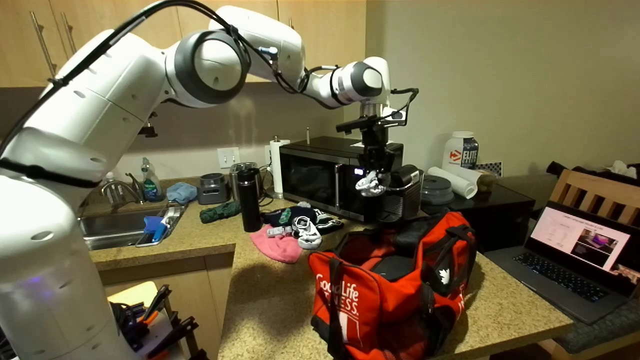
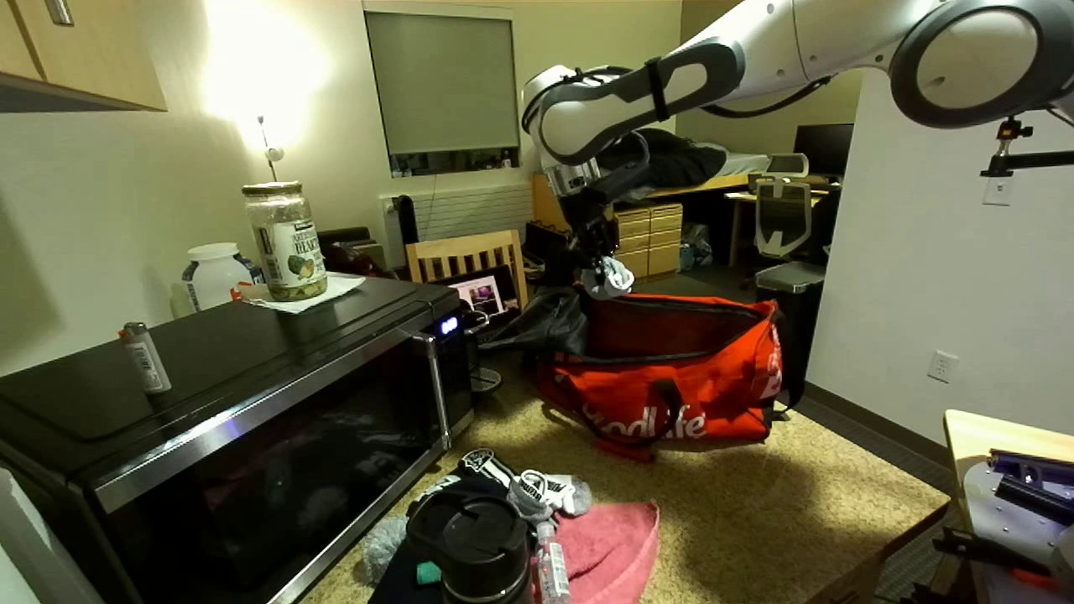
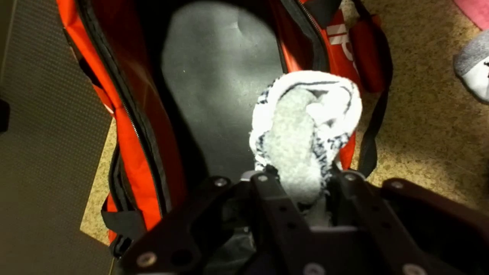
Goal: Pick up the pair of socks and put it in the bag
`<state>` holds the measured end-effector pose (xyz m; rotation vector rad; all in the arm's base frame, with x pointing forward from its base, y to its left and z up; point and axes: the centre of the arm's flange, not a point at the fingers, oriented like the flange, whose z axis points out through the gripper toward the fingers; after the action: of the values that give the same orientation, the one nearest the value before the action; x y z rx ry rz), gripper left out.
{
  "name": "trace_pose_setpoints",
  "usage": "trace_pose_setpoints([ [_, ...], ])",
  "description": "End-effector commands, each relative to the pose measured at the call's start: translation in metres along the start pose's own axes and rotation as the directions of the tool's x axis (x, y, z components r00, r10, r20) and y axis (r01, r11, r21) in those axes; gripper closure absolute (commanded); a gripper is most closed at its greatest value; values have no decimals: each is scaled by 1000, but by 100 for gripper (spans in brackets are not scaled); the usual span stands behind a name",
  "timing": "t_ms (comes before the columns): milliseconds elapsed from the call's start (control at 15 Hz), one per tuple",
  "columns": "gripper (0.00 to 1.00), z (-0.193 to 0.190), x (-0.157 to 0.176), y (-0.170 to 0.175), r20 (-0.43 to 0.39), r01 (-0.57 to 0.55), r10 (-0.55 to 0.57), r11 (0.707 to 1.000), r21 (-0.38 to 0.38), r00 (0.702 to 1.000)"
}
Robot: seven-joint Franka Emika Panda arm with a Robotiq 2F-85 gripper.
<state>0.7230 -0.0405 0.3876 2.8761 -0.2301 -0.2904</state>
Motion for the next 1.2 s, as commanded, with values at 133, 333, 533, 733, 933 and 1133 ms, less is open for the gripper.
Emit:
trace_pose_setpoints([
  [133, 90, -17, 1, -7, -7, -8, 8, 997, -83, 1000],
  [333, 90, -28, -9, -11, 18, -22, 23, 997, -70, 1000],
  [533, 90, -53, -20, 0, 35, -35, 37, 998, -50, 999],
  [733, 90, -87, -36, 0, 27, -48, 48, 999, -12, 998],
  [933, 90, -106, -44, 5, 30, -100, 99, 995, 9, 995],
  [1133, 90, -39, -36, 60, 54, -158, 155, 986, 47, 986],
])
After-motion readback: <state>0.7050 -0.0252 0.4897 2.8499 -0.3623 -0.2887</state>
